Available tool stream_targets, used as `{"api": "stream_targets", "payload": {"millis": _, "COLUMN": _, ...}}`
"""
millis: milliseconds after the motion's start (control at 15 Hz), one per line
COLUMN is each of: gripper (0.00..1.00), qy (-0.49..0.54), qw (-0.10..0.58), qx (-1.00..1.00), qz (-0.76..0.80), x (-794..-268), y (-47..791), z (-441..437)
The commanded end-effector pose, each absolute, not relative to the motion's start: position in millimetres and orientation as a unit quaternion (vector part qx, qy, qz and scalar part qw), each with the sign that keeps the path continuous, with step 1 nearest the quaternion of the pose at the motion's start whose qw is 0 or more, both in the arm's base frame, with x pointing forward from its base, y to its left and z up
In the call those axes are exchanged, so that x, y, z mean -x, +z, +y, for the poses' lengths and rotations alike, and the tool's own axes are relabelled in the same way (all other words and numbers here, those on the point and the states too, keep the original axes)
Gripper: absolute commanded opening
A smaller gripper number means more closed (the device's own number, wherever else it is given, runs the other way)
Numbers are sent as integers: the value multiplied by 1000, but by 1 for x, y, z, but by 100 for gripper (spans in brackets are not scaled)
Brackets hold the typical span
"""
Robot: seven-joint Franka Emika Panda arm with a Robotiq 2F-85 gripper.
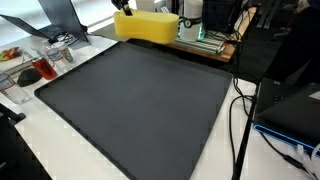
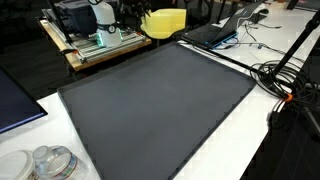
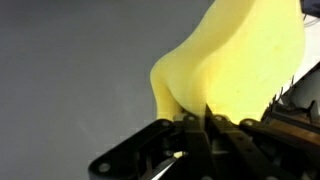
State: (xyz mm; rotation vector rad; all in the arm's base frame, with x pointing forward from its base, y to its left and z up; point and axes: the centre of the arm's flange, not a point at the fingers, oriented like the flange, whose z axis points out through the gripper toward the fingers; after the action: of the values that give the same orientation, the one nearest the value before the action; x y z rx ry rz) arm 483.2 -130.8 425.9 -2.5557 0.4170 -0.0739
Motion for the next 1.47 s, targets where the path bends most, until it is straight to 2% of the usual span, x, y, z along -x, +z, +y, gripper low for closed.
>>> {"api": "stream_targets", "payload": {"millis": 0, "gripper": 2, "qy": -79, "qw": 277, "qx": 928, "qz": 236, "x": -485, "y": 462, "z": -135}}
{"api": "stream_targets", "payload": {"millis": 333, "gripper": 2, "qy": -129, "qw": 271, "qx": 903, "qz": 308, "x": -492, "y": 498, "z": -136}}
{"api": "stream_targets", "payload": {"millis": 800, "gripper": 2, "qy": -144, "qw": 258, "qx": 892, "qz": 341, "x": -498, "y": 508, "z": -129}}
{"api": "stream_targets", "payload": {"millis": 867, "gripper": 9, "qy": -144, "qw": 257, "qx": 893, "qz": 341, "x": -498, "y": 508, "z": -129}}
{"api": "stream_targets", "payload": {"millis": 933, "gripper": 33, "qy": -141, "qw": 256, "qx": 894, "qz": 341, "x": -498, "y": 508, "z": -129}}
{"api": "stream_targets", "payload": {"millis": 1067, "gripper": 36, "qy": -140, "qw": 253, "qx": 894, "qz": 341, "x": -498, "y": 507, "z": -129}}
{"api": "stream_targets", "payload": {"millis": 1400, "gripper": 70, "qy": -134, "qw": 248, "qx": 897, "qz": 340, "x": -498, "y": 506, "z": -128}}
